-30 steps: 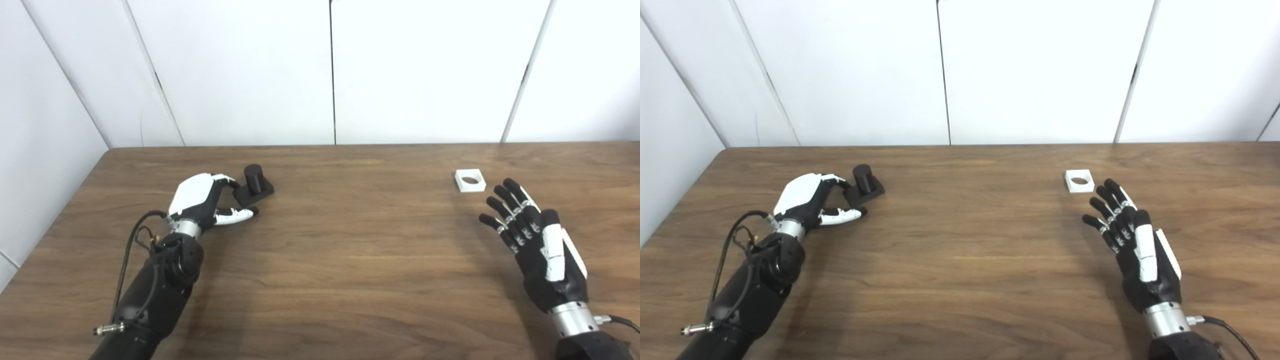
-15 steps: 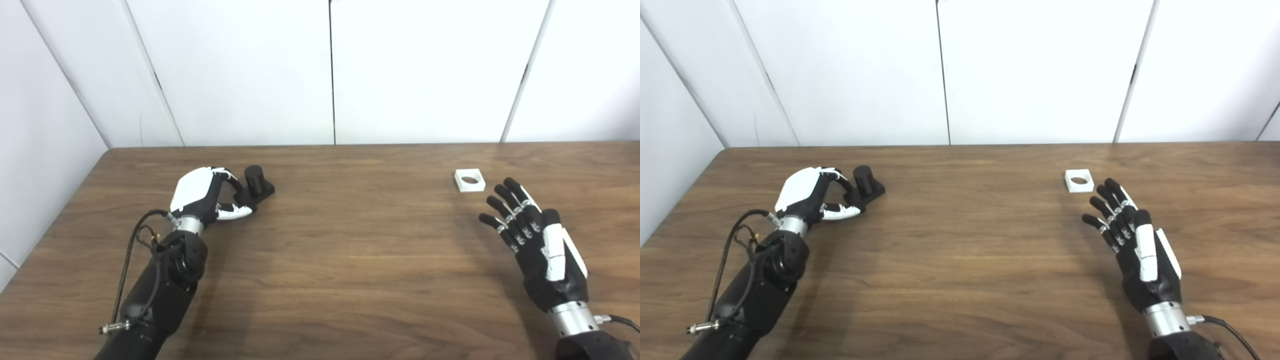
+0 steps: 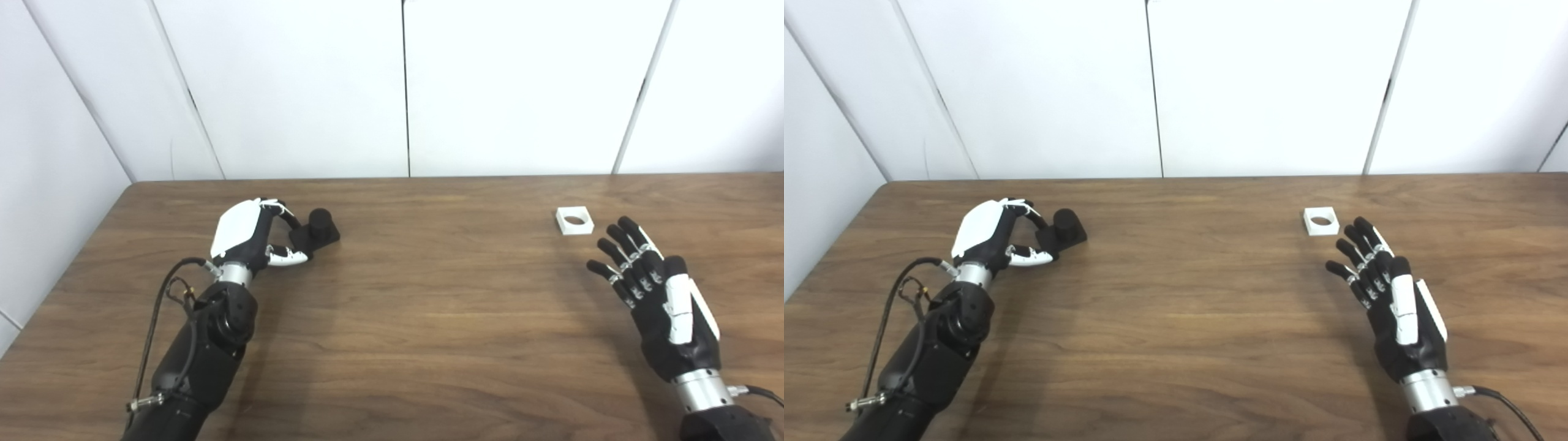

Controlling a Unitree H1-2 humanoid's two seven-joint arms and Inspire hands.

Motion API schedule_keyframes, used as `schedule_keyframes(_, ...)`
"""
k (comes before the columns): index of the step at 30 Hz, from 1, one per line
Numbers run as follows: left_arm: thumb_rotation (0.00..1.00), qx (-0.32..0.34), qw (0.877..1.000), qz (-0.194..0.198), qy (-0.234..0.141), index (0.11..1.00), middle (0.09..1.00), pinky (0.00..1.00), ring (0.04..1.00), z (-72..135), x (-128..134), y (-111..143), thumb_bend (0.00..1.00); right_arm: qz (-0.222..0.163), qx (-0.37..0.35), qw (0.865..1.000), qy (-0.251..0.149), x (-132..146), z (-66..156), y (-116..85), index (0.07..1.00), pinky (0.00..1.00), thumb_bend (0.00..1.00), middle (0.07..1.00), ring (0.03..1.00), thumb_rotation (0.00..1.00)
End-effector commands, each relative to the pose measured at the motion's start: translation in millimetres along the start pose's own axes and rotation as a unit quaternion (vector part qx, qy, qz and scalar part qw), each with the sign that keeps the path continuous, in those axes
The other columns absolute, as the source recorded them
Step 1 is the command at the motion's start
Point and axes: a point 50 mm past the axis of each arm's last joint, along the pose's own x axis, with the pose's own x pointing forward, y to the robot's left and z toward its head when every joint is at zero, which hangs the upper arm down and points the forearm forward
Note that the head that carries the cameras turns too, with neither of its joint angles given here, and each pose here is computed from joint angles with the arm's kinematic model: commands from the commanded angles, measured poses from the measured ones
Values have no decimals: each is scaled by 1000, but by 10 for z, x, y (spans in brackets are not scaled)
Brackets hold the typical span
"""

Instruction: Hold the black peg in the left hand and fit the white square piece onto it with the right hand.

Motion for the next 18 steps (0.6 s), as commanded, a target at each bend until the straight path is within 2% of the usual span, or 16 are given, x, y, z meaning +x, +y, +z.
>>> schedule_keyframes(1, 73, 4, 1000, 22, -6, 491, 851, 940, 939, 26, 52, 136, 510, -23, 36, 997, 68, -376, -370, 58, 947, 805, 633, 942, 923, 976)
schedule_keyframes(13, 75, 0, 1000, 12, -10, 491, 864, 927, 943, 36, -79, 94, 507, -20, 37, 997, 69, -367, -365, 94, 948, 821, 627, 944, 928, 981)
schedule_keyframes(18, 76, -13, 1000, 8, -25, 490, 864, 916, 942, 107, -212, 92, 506, -17, 34, 997, 69, -348, -377, 120, 948, 816, 636, 942, 926, 988)
